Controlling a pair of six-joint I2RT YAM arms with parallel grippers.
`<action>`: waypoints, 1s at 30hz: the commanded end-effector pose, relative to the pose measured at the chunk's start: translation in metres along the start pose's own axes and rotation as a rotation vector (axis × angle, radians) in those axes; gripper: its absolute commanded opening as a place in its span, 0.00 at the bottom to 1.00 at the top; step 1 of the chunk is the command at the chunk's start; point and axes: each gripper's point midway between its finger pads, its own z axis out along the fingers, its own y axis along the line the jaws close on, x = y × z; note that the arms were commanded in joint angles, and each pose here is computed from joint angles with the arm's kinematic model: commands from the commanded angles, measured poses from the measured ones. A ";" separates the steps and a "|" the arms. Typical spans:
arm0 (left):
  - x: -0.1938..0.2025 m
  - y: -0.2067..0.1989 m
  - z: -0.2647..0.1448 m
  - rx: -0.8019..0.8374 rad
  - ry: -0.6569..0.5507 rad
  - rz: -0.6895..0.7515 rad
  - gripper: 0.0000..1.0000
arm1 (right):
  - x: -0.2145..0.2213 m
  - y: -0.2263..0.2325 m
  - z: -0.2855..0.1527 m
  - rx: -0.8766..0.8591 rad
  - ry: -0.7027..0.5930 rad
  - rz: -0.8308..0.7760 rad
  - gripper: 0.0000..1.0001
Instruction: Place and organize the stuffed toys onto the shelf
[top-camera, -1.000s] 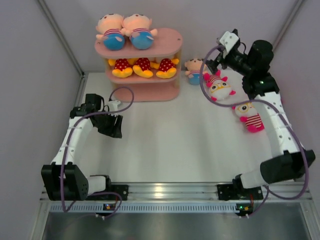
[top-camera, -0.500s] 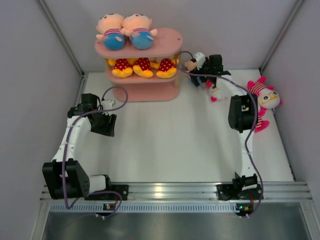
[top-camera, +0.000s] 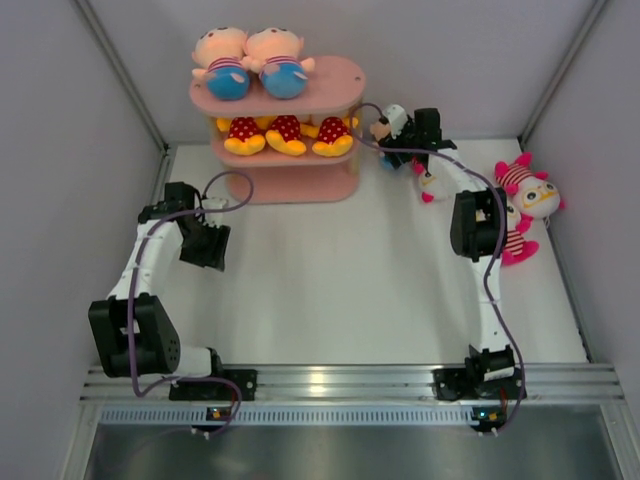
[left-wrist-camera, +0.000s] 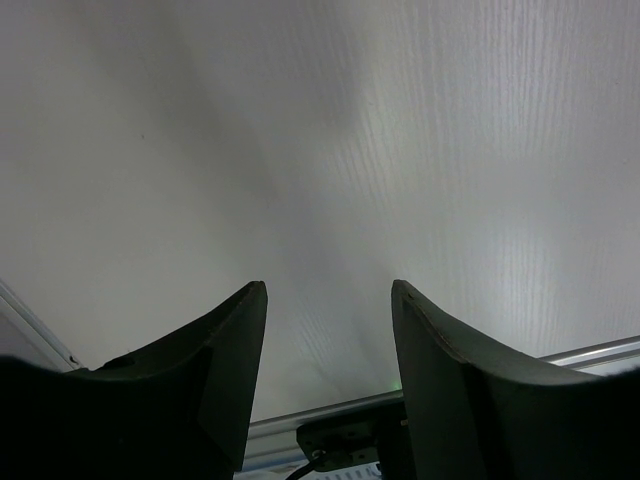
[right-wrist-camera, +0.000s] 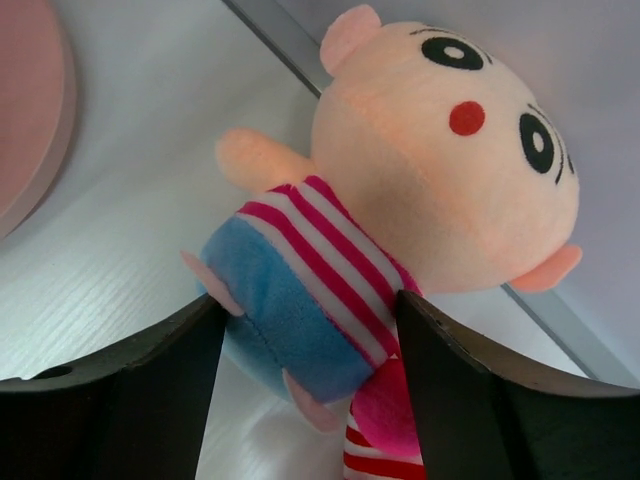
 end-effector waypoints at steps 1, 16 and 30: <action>-0.016 0.007 -0.010 -0.026 -0.065 0.007 0.58 | -0.013 0.002 -0.008 -0.016 -0.006 -0.030 0.69; -0.016 0.005 -0.023 -0.033 -0.122 0.005 0.58 | -0.113 -0.053 -0.111 0.219 -0.203 0.010 0.00; -0.018 -0.021 -0.061 0.008 -0.324 0.063 0.59 | -0.310 -0.013 -0.337 0.252 -0.595 -0.234 0.00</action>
